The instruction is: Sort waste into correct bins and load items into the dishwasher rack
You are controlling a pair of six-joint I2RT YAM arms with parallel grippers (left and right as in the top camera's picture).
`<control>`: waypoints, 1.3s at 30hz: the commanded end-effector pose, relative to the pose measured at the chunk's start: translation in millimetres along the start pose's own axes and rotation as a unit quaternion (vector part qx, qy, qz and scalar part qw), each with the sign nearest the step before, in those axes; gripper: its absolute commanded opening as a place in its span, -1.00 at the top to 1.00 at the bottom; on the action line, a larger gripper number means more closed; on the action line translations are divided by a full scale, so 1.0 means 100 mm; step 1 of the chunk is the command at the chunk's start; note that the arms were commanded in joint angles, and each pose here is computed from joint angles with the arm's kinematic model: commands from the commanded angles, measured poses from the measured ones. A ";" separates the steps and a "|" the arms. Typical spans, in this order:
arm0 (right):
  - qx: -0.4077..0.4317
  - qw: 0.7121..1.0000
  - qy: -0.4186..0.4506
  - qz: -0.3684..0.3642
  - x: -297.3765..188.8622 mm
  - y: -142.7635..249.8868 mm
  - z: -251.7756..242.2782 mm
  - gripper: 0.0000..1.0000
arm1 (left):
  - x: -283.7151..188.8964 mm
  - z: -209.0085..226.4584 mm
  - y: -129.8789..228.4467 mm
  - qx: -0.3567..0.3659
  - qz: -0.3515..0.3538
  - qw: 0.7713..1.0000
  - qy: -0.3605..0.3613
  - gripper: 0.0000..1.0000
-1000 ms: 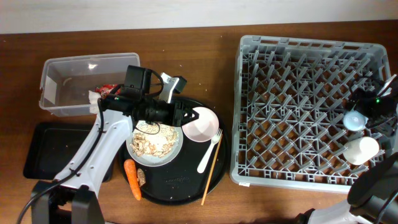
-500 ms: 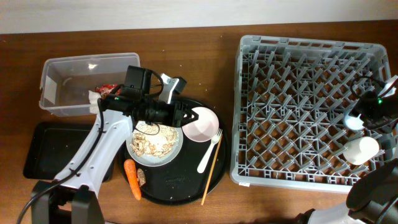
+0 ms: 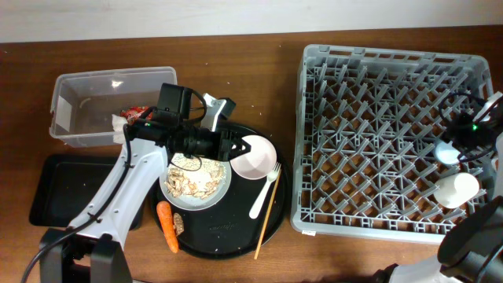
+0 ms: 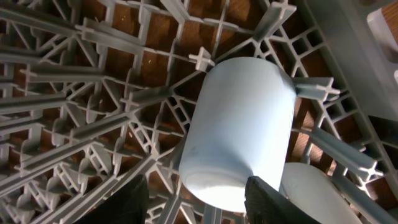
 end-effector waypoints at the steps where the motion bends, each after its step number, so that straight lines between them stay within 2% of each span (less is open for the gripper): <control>1: 0.001 0.999 0.028 0.018 0.25 0.00 -0.07 -0.08 | -0.03 -0.02 -0.02 0.013 -0.004 1.000 0.001 0.35; 3: 0.006 0.999 0.046 0.011 0.32 -0.05 -0.13 -0.22 | -0.03 -0.02 -0.02 0.012 -0.004 1.000 0.001 0.35; 10: 0.028 0.998 0.032 -0.053 0.23 -0.37 -0.12 -0.45 | -0.03 0.00 -0.02 0.012 -0.003 1.000 -0.006 0.35; 13: 0.027 0.998 0.022 -0.057 0.21 -0.40 -0.09 -0.50 | -0.03 0.02 -0.02 0.012 -0.002 1.000 -0.013 0.36; 19: 0.010 0.997 -0.080 -0.014 0.00 -0.20 0.19 -0.67 | -0.03 0.09 0.00 0.010 0.004 0.999 -0.039 0.32; 22: -0.022 0.988 -0.150 -0.001 -0.26 -0.05 0.41 -0.69 | -0.04 0.14 0.04 0.005 0.013 0.998 -0.060 0.31; 26: -0.103 0.967 -0.232 0.015 -0.73 0.31 0.73 -0.66 | -0.06 0.26 0.13 -0.009 0.036 0.993 -0.109 0.19; 31: -0.255 0.922 -0.288 0.027 -1.20 1.01 1.32 -0.58 | -0.17 0.46 0.42 -0.051 0.102 0.973 -0.202 0.22; 33: -0.314 0.902 -0.293 0.034 -1.26 1.30 1.58 -0.59 | -0.28 0.57 0.57 -0.093 0.133 0.952 -0.260 0.22; 35: -0.376 0.882 -0.283 0.041 -1.24 1.61 1.82 -0.60 | -0.49 0.71 0.74 -0.159 0.154 0.915 -0.337 0.23; 36: -0.400 0.874 -0.272 0.041 -1.22 1.74 1.91 -0.67 | -0.58 0.75 0.81 -0.185 0.159 0.899 -0.363 0.22; 39: -0.457 0.860 -0.225 0.031 -1.11 2.06 2.13 -0.80 | -0.84 0.81 0.93 -0.230 0.158 0.875 -0.397 0.21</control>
Point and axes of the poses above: each gripper's point midway between its finger pads, its own x axis out along the fingers, its own z axis along the line the jaws close on, y = z × x, the point moved 4 cm from there along -x, back along the fingers, and after that the axes turned 12 degrees about x, right-handed, at the moved point
